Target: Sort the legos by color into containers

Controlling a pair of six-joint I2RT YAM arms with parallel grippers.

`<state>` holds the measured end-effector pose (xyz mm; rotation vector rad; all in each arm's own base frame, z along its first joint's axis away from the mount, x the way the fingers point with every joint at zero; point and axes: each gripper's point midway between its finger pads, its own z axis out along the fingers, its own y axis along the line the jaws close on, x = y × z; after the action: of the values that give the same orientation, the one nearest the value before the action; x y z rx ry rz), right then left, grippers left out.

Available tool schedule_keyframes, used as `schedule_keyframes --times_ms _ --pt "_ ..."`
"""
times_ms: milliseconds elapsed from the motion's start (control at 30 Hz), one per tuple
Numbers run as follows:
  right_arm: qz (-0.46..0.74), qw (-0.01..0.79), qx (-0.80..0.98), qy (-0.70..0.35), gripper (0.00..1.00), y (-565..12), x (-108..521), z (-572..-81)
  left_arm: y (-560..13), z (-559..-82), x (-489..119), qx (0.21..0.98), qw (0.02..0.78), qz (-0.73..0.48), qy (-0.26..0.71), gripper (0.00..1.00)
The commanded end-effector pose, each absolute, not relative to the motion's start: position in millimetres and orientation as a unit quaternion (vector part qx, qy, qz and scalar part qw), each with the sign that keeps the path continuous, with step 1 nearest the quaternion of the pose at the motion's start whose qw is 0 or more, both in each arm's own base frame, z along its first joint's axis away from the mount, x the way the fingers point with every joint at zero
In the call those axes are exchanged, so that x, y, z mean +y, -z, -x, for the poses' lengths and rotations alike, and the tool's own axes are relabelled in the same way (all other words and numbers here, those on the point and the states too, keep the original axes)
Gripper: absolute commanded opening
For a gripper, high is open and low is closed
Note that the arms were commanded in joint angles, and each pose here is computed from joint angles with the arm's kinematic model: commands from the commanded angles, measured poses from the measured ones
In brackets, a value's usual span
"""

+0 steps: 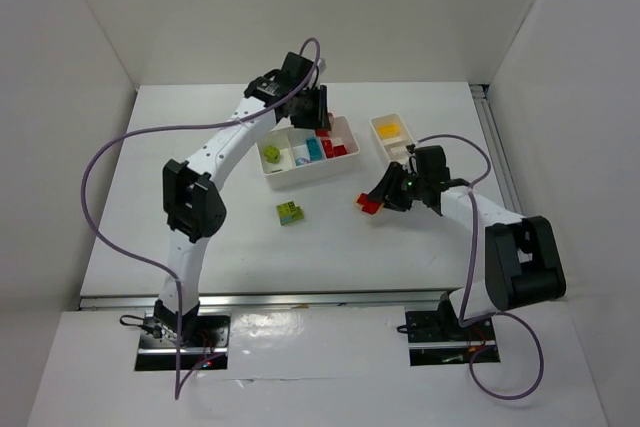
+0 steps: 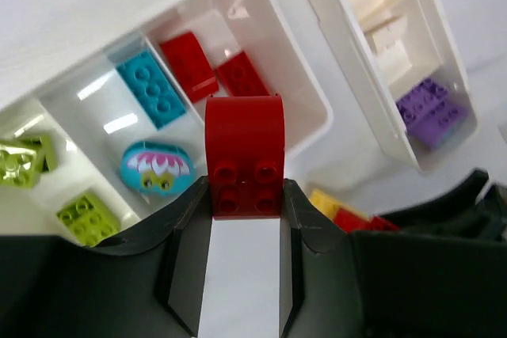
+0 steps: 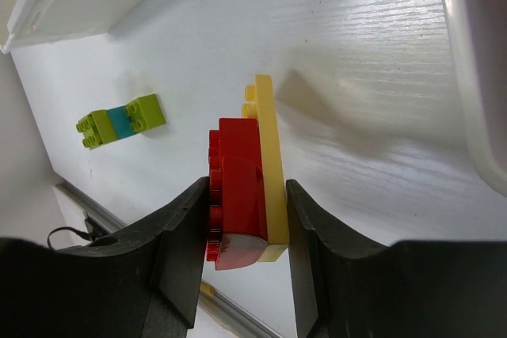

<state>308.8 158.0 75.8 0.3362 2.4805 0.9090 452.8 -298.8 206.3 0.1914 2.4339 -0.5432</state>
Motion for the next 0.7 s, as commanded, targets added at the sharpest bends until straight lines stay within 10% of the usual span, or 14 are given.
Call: schedule_keyframes --times_ms 0,200,333,433,667 --pt "-0.112 0.267 0.899 -0.329 0.0 -96.7 155.0 -317.5 -210.5 -474.2 -307.9 0.918 0.329 -0.065 0.212 0.0" --pt "-0.115 0.265 0.901 -0.324 0.0 -98.5 152.9 -313.5 -172.5 -494.2 -325.2 0.922 0.312 -0.059 0.221 0.04" --pt "-0.112 0.273 0.898 -0.327 0.0 -107.0 153.1 -314.5 -167.6 -497.8 -333.2 0.919 0.31 -0.06 0.236 0.57" --pt "-0.11 0.265 0.902 -0.323 0.0 -103.7 152.0 -310.3 -179.4 -495.7 -339.3 0.911 0.314 -0.077 0.256 0.78" --pt "-0.077 0.27 0.892 -0.353 0.0 -114.6 161.8 -308.1 -216.6 -457.6 -337.9 0.895 0.305 -0.131 0.297 0.76"
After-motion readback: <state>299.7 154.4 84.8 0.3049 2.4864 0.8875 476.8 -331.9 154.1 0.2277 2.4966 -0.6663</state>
